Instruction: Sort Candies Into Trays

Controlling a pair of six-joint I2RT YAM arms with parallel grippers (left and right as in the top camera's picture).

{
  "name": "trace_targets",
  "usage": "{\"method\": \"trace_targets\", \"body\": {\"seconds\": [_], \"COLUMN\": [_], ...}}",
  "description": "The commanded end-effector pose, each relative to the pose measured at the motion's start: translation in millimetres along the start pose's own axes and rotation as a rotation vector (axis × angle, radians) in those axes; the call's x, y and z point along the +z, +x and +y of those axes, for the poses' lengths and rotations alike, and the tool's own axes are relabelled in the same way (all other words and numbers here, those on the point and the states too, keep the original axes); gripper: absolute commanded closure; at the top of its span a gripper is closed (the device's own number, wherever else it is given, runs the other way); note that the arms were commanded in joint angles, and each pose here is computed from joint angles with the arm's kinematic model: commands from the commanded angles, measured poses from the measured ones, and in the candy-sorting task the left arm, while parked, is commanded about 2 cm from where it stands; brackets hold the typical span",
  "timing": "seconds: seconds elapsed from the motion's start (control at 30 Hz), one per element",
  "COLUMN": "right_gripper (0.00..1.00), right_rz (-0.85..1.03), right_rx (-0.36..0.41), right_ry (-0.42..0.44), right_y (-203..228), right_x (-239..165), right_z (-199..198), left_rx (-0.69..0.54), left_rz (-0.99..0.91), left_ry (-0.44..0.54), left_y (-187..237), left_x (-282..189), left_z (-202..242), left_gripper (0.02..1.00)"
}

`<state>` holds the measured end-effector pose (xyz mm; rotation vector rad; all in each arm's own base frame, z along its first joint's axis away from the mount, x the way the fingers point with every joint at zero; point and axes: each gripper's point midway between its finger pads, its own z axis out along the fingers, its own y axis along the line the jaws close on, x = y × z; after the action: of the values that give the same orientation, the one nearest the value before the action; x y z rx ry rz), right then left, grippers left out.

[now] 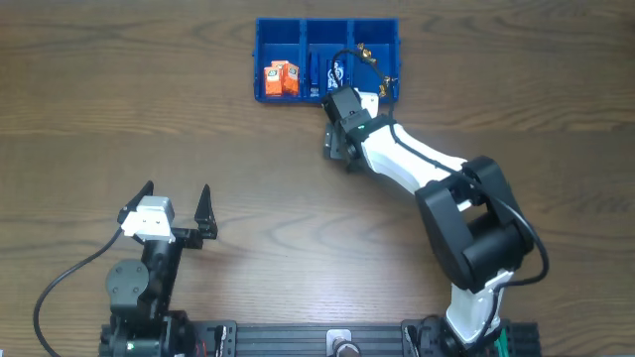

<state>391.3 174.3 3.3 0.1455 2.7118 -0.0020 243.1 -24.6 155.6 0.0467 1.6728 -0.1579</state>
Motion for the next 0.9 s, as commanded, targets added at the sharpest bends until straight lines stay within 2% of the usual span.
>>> {"method": "trace_targets", "body": {"seconds": [0.03, 0.1, 0.23, 0.33, 0.5, 0.7, 0.77, 0.9], "right_gripper": [0.257, 0.402, 0.579, 0.676, 0.783, 0.822, 0.831, 0.814], "right_rz": [-0.01, -0.026, -0.028, -0.028, -0.024, -0.021, -0.053, -0.392], "right_rx": [0.022, 0.025, 0.026, 0.025, 0.028, 0.027, 0.037, 0.079], "right_ry": [0.033, 0.032, 0.03, 0.03, 0.031, 0.035, 0.037, 0.067], "right_y": [-1.2, -4.8, -5.4, -5.2, -4.4, -4.3, -14.1, -95.3], "right_x": [7.9, 7.9, 7.9, 7.9, 7.9, 1.6, -22.0, -130.3], "right_z": [-6.7, -6.0, -5.6, -5.4, -5.8, -7.7, -11.7, -42.4], "left_rx": [0.005, 0.005, 0.005, 0.005, 0.005, 0.005, 0.005, 0.005], "left_rz": [0.046, 0.045, 0.046, 0.046, 0.045, 0.045, 0.046, 0.045], "left_ry": [0.018, 0.018, 0.018, 0.018, 0.018, 0.018, 0.018, 0.018], "left_y": [16.6, 16.5, 16.6, 16.6, 16.5, 16.5, 16.6, 16.5], "left_x": [1.2, 1.2, 1.2, 1.2, 1.2, 1.2, 1.2, 1.2], "left_z": [-2.0, -2.1, -2.0, -2.0, -2.1, -2.1, -2.0, -2.1], "left_gripper": [0.02, 0.02, 0.02, 0.02, 0.02, 0.02, 0.023, 0.02]}}
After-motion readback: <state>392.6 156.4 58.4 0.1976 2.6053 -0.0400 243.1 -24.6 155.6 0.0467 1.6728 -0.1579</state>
